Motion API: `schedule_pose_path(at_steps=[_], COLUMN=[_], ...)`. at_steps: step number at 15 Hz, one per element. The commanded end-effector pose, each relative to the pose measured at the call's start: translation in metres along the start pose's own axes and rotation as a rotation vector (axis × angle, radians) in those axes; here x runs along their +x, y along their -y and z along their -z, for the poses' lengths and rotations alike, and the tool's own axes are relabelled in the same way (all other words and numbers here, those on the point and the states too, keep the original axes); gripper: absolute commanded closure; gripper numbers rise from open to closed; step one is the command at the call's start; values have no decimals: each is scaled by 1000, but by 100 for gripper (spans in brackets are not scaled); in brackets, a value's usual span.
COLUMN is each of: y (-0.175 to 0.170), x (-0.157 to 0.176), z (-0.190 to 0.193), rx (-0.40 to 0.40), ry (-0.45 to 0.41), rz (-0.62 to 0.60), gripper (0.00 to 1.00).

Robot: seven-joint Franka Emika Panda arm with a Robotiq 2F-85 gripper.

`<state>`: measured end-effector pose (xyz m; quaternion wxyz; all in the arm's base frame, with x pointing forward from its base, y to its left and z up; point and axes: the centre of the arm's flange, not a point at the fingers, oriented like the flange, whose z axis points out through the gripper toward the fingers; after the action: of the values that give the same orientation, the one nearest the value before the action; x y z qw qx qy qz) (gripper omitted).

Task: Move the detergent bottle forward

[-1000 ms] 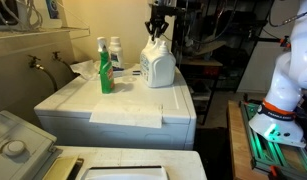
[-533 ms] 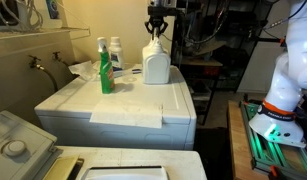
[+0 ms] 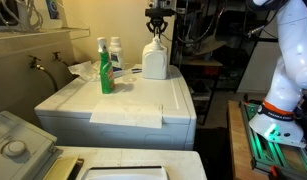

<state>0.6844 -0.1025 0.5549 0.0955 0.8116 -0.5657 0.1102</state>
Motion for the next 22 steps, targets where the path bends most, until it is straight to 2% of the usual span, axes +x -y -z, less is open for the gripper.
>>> schedule_pose_path(at_steps=[1,10,11,12,16,18,22], y=[13,25,24,23,-5,-25,-71], x=[41,64,64,63,61,56,50], z=[-16,-27,-26,-24,0,25,92], rx=[-44,-83,-94,-97,-91,-40,155], ry=[-14,-36,-27,-21,-1,-6,-39], rz=[-23,-6,7,9,14,21,158], gripper=[93,93,46,45,16,2,0])
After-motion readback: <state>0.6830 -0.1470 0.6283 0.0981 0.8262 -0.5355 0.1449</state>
